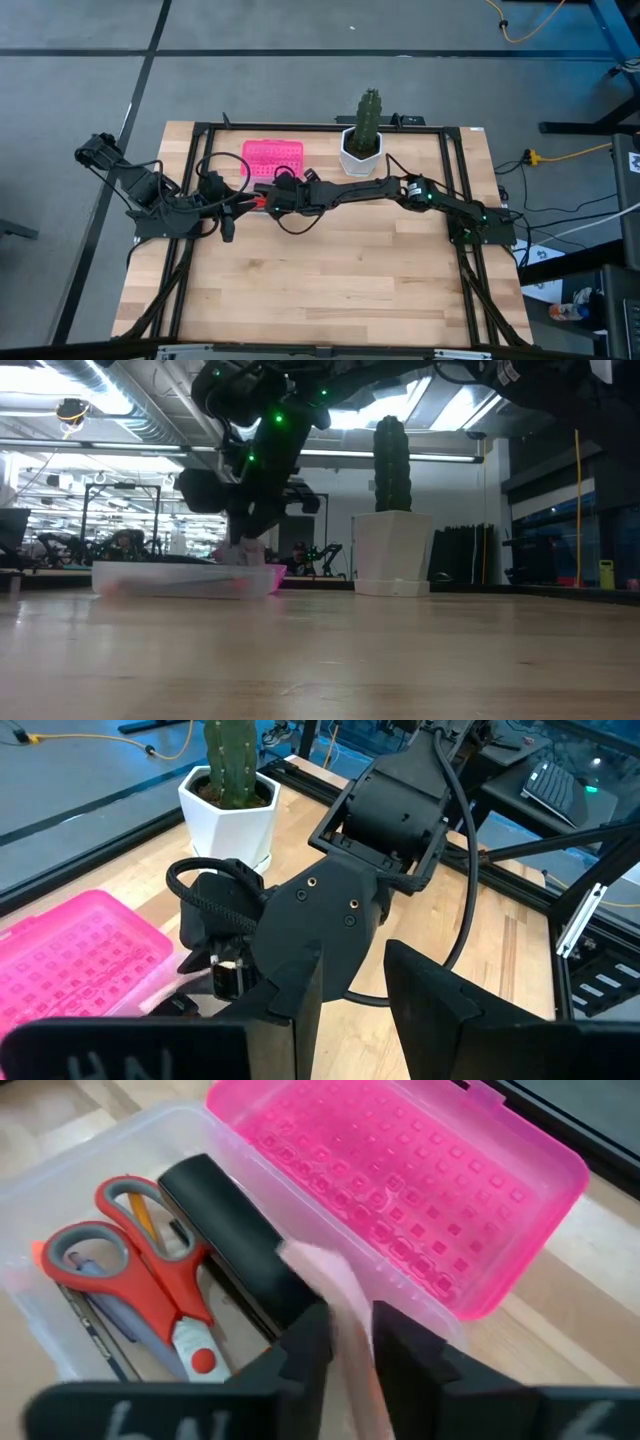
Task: Pack school essentials
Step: Put the pink sticky note into the supply box
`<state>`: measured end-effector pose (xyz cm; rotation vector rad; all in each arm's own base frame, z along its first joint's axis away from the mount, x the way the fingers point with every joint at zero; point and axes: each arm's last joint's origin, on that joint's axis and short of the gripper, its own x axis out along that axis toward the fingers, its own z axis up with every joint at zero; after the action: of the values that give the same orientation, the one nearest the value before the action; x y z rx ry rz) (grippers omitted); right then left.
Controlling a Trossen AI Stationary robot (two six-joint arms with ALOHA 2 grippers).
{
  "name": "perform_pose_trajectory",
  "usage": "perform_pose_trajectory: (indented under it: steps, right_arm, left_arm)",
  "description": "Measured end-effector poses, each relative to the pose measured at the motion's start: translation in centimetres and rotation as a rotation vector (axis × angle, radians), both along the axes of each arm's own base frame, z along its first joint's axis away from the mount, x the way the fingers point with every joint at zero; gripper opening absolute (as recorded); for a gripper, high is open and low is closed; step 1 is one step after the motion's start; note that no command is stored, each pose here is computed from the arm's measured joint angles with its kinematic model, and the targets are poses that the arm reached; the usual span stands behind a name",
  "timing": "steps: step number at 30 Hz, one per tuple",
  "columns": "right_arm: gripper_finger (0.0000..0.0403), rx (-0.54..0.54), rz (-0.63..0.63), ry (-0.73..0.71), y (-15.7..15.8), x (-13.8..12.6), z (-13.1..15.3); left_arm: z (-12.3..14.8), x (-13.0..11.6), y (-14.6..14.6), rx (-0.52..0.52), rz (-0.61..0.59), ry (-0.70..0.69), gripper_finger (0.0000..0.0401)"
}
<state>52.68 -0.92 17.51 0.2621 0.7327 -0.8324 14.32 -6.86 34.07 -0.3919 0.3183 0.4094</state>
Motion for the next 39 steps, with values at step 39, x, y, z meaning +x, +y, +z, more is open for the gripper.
perform_pose_trajectory:
  steps: [39]
  right_arm:
    - [0.0164, 0.118, 0.089, -0.161, 0.3, 1.3, 0.8]
  left_arm:
    - [0.0, 0.0, 0.0, -0.002, 0.0, -0.001, 0.0105]
